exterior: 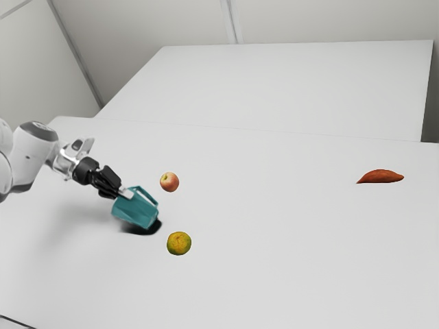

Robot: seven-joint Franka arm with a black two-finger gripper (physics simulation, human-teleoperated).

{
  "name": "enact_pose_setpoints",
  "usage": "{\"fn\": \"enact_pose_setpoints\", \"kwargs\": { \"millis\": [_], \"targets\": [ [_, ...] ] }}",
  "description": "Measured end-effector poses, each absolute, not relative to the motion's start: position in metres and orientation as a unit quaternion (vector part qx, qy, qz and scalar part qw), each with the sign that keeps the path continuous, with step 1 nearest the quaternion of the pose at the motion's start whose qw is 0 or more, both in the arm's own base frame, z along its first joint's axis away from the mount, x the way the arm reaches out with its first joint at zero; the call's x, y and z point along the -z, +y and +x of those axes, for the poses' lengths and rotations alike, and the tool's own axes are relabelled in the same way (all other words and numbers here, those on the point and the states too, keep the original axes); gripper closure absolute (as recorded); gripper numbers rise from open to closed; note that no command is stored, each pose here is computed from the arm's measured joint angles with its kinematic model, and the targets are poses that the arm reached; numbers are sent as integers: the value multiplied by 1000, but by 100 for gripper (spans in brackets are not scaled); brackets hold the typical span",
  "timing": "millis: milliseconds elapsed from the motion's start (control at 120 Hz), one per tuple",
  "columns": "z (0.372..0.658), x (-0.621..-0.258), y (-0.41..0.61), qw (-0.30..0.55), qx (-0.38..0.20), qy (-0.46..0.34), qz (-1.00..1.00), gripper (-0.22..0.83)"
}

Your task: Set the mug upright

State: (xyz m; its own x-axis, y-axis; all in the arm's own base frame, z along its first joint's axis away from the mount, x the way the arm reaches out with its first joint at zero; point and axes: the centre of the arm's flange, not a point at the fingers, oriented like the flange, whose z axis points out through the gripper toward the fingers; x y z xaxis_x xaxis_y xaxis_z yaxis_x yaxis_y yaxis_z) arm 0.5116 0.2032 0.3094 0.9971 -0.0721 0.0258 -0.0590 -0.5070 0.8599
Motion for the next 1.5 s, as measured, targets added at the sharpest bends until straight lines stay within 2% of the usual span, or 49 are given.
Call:
{"fn": "enact_pose_setpoints", "kwargs": {
  "millis": [133, 342, 550, 742, 875, 1125, 1292, 1500],
  "targets": [
    [514, -330, 194, 493, -5, -61, 868, 76],
    [527, -395, 143, 440, -1, -137, 888, 78],
    [562, -459, 69, 253, 44, -240, 936, 79],
    [578, -477, 24, 101, 53, -263, 958, 79],
    [582, -467, 16, 51, 46, -242, 968, 79],
    [563, -430, -31, -12, 36, -239, 970, 79],
    [553, -392, -39, -25, 42, -217, 975, 79],
    [557, -370, -32, -28, 36, -178, 983, 79]
  ]
}}
